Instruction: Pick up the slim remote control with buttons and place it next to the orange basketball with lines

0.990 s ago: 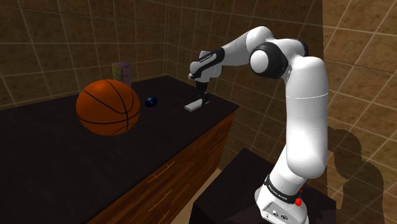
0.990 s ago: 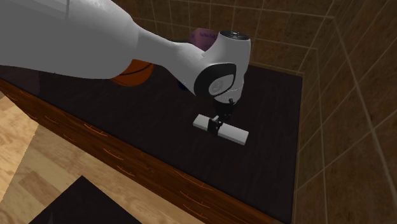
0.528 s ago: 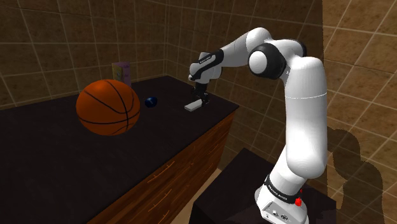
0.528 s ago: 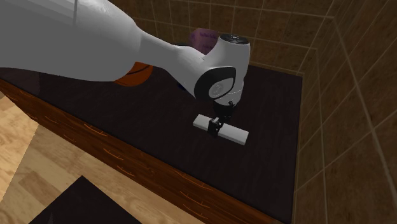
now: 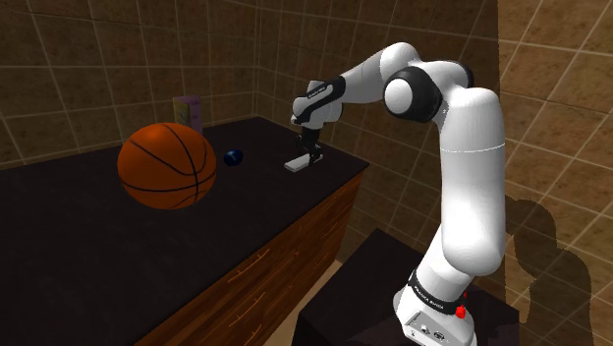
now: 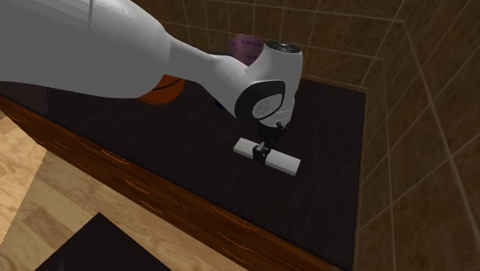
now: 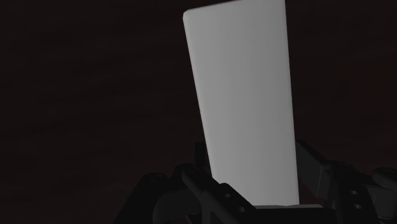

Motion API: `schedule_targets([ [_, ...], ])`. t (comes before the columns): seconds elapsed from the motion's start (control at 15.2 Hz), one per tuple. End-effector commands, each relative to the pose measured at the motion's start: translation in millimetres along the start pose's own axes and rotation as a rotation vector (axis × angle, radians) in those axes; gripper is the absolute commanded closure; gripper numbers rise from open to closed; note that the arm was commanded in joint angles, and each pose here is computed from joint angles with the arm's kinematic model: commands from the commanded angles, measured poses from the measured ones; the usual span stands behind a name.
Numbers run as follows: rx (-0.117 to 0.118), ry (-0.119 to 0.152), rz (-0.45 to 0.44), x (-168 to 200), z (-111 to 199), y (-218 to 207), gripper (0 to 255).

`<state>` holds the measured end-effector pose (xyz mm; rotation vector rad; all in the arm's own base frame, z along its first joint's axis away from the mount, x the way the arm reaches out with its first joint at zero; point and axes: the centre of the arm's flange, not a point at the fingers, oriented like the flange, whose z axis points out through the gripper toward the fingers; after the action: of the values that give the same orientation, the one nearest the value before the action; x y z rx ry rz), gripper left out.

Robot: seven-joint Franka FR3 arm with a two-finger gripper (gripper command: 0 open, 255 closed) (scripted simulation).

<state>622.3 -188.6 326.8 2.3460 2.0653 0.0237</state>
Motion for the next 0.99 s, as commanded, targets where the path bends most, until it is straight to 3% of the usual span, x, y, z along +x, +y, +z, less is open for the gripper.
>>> schedule_targets([
  [0.0, 0.002, 0.0, 0.001, 0, 1, 0, 255],
  [0.92, 0.002, 0.0, 0.001, 0, -62, 1, 255],
])
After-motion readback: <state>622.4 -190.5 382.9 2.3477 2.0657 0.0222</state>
